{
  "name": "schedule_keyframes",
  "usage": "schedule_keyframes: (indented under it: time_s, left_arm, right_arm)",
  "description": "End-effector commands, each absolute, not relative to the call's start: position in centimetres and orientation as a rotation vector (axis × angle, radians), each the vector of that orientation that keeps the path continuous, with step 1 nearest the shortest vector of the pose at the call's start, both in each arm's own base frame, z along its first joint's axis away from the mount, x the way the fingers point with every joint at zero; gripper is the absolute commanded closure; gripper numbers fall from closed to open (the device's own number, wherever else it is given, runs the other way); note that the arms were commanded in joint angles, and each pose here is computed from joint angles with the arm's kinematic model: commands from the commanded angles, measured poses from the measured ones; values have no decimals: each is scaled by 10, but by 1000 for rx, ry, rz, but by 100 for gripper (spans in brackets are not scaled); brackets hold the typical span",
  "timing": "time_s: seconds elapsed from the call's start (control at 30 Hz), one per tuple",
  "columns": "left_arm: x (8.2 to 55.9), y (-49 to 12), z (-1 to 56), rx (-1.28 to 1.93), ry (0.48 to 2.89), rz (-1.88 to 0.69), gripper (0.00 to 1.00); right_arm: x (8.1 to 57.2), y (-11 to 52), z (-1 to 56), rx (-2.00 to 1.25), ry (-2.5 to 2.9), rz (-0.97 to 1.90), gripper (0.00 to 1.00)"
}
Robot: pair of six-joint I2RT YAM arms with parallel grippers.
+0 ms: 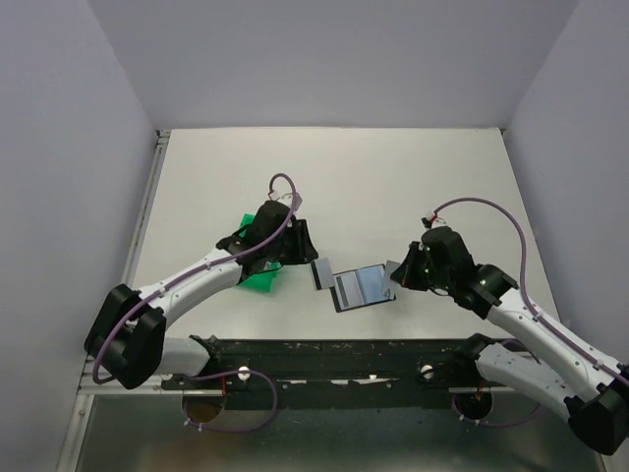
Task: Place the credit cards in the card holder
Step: Place the credit card at the center of the board, then turn over the card slot in the card holder.
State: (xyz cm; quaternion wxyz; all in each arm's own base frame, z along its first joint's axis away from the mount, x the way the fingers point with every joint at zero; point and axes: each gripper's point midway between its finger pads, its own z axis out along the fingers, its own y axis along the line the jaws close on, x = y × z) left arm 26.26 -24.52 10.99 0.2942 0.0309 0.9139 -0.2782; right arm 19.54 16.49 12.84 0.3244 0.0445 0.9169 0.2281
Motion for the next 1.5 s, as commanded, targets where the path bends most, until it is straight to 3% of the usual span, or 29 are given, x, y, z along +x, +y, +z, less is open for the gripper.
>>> schedule_keyframes:
  time_s: [0.0,0.23,0.6,0.97,1.33,1.47]
  left_arm:
    - [250,-288,143,224,2269,-1021,53]
    - [218,-325,190,348,2007,-1480,49]
    - [168,-325,256,382,1587,-2023,45]
    - [161,-323,257,406,1549,-2066,46]
    - [150,-326,273,482,1514,-2078,72]
    - [147,-328,274,497,1513,-2082,88]
  right_arm:
    - [203,170,144,11,2403,572,100]
    - [194,208,175,-192,2254,882,100]
    - [179,239,215,-292,2086,1225,100]
    - [170,241,232,-308,2010,1325,100]
    - [176,249,235,-283,2000,1369,99]
    - [179,252,239,-279,1993,1385,100]
